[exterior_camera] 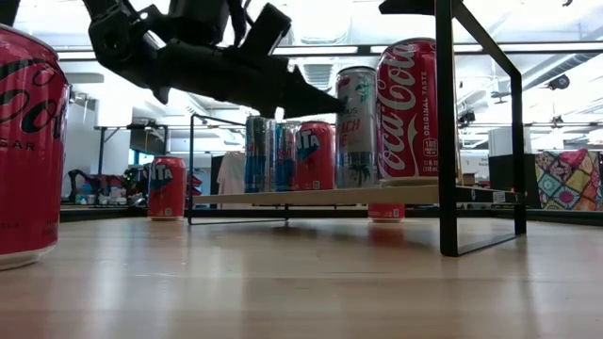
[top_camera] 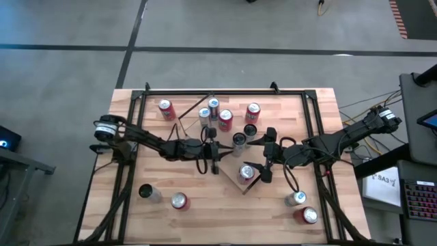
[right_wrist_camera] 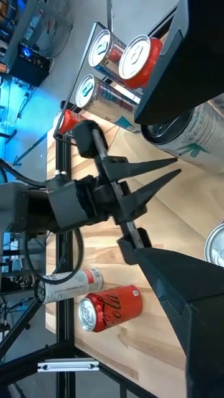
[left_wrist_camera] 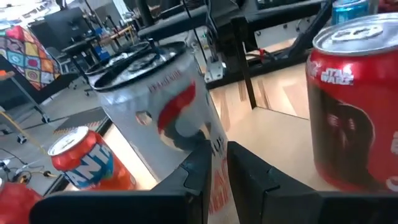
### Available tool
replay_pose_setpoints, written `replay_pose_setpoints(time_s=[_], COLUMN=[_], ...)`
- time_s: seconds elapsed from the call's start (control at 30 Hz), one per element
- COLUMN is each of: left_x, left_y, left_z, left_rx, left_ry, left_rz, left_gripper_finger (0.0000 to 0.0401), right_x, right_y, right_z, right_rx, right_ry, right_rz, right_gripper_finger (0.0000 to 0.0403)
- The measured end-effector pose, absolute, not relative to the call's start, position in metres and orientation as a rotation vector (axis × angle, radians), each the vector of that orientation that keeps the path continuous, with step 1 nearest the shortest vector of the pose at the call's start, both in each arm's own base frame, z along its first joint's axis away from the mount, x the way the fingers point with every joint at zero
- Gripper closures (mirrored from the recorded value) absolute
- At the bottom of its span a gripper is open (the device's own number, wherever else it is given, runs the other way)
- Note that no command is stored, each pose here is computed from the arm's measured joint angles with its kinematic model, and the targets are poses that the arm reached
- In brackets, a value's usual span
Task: Place canned beverage on shelf
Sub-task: Put the top pink soda can on the shelf aligned with the pink soda can on the shelf
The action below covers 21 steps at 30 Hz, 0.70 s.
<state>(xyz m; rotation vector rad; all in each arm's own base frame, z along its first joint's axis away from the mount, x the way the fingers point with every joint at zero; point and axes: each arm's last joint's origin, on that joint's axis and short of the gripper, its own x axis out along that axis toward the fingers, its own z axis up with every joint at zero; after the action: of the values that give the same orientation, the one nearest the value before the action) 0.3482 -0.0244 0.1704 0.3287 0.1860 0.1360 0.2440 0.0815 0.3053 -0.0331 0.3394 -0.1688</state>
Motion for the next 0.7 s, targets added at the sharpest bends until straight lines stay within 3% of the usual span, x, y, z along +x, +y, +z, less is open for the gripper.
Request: replay_pose_setpoints(time_s=[0.7], left_x=[0.3569], left_y=[-0.0297], left_z=[0.1777], left_rx=[0.326], left_ry=[0.23], left_rz=[0.134], left_gripper_finger=[0.0365], right_x=[0.2432], right_y=[0.0806], right_z=[0.3062], right_rx=[-0.002], right_ry=[0.329], right_rz=[-0.201], right_gripper_finger=[0.0075])
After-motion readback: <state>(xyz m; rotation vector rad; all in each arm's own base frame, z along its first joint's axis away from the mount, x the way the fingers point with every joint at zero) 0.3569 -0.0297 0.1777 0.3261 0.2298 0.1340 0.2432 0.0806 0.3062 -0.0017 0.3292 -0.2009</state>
